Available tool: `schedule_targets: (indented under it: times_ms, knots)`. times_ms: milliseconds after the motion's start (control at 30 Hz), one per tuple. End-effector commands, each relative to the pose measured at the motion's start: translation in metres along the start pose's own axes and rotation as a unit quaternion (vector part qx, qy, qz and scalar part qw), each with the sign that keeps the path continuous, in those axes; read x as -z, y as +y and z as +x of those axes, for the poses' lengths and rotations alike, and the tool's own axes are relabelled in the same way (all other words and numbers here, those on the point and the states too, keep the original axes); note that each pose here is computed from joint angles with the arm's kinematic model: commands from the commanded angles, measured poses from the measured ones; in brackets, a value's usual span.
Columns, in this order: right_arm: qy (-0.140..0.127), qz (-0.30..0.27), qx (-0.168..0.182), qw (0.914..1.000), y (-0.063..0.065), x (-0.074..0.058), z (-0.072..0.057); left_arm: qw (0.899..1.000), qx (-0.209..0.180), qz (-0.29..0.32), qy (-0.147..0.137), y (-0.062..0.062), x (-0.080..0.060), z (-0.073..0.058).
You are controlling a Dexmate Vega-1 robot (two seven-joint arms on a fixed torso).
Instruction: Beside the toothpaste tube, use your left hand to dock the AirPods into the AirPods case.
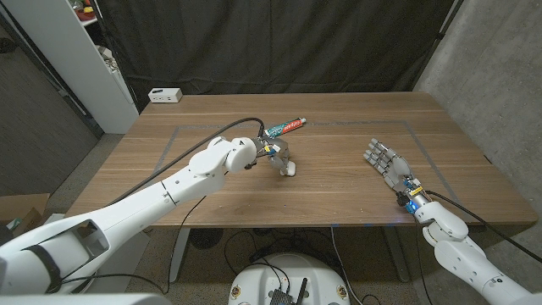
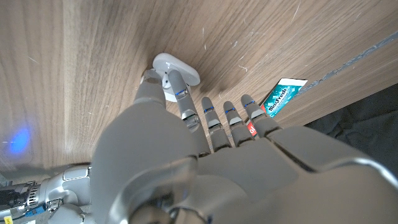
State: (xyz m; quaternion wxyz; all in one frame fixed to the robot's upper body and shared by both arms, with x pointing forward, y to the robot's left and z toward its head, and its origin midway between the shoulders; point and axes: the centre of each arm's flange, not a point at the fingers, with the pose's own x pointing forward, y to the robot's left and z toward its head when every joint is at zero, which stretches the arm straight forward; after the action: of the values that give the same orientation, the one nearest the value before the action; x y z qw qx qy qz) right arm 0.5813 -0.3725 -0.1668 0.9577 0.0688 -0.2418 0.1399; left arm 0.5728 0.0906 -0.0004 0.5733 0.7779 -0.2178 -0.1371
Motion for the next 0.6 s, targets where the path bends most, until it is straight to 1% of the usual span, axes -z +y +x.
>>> schedule_targets:
  times_ms: [33, 267, 600]
  knots:
    - [-0.001, 0.001, -0.003, 1.0000, 0.0005, 0.0008, -0.0006, 1.000, -0.011, 0.002, 0.010, -0.0004, -0.0038, -0.0029]
    - [-0.004, 0.002, -0.003, 1.0000, 0.0000, 0.0008, -0.0026, 1.000, -0.019, 0.000, 0.017, 0.0004, -0.0061, -0.0053]
    - [-0.006, 0.002, -0.006, 1.0000, -0.0011, 0.0013, -0.0031, 1.000, -0.016, -0.009, 0.025, -0.0059, -0.0113, -0.0069]
